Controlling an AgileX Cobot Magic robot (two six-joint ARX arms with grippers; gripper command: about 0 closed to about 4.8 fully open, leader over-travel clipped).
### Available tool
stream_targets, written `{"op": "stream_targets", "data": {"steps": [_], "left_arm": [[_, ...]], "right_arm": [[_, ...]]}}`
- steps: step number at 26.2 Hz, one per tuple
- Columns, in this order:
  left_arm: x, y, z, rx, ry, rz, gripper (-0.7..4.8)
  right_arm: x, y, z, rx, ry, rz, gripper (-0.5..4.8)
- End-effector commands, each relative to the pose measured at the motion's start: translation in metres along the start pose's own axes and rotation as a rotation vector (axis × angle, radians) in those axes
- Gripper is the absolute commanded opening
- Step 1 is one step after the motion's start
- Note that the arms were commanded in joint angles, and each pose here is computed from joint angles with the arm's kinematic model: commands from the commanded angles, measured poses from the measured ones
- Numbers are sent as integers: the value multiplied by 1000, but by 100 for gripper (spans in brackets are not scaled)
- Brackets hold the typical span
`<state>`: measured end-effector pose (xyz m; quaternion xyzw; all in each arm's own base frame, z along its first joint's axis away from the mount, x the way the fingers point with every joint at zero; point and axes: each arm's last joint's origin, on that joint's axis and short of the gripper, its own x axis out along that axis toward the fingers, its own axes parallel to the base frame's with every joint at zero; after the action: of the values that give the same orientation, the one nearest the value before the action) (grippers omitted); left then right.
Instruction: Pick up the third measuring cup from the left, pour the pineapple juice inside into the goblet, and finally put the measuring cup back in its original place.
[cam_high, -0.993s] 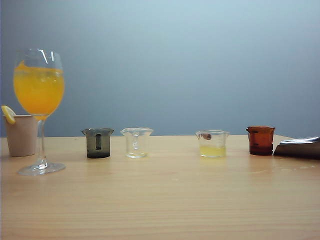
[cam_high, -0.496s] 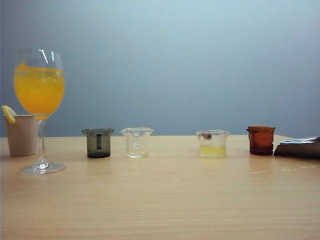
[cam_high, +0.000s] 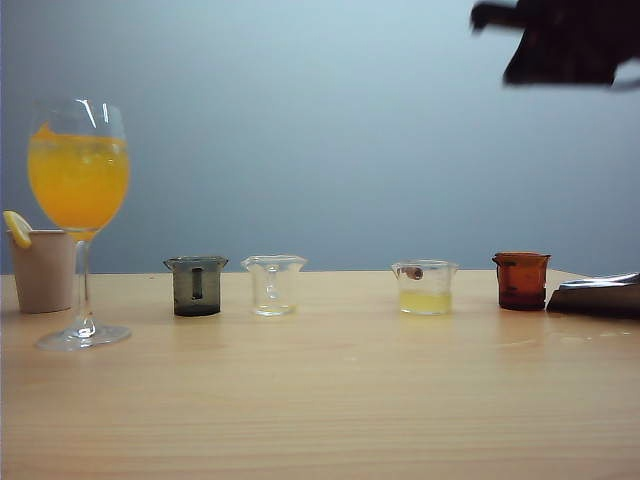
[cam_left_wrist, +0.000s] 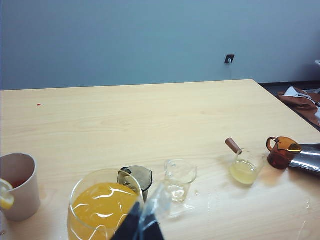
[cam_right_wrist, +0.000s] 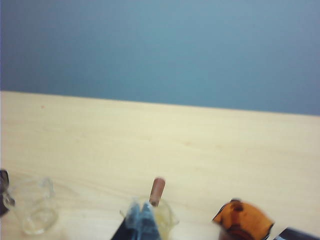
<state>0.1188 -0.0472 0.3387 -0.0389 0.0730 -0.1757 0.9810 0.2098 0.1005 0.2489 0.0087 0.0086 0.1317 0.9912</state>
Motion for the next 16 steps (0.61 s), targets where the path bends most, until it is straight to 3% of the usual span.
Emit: {"op": "stream_targets", "data": {"steps": [1,11,16], "left_arm": [[-2,0,4,0,-21,0,-5],[-2,0,4,-4,-21,0,-5],[-2,0,3,-7,-8,-2,-5]], "right_arm": [[9,3,-14,14,-7,4,-6],[44,10,-73,40,70,4,-6],[58,10,-117,51,156,-62,-6]]}}
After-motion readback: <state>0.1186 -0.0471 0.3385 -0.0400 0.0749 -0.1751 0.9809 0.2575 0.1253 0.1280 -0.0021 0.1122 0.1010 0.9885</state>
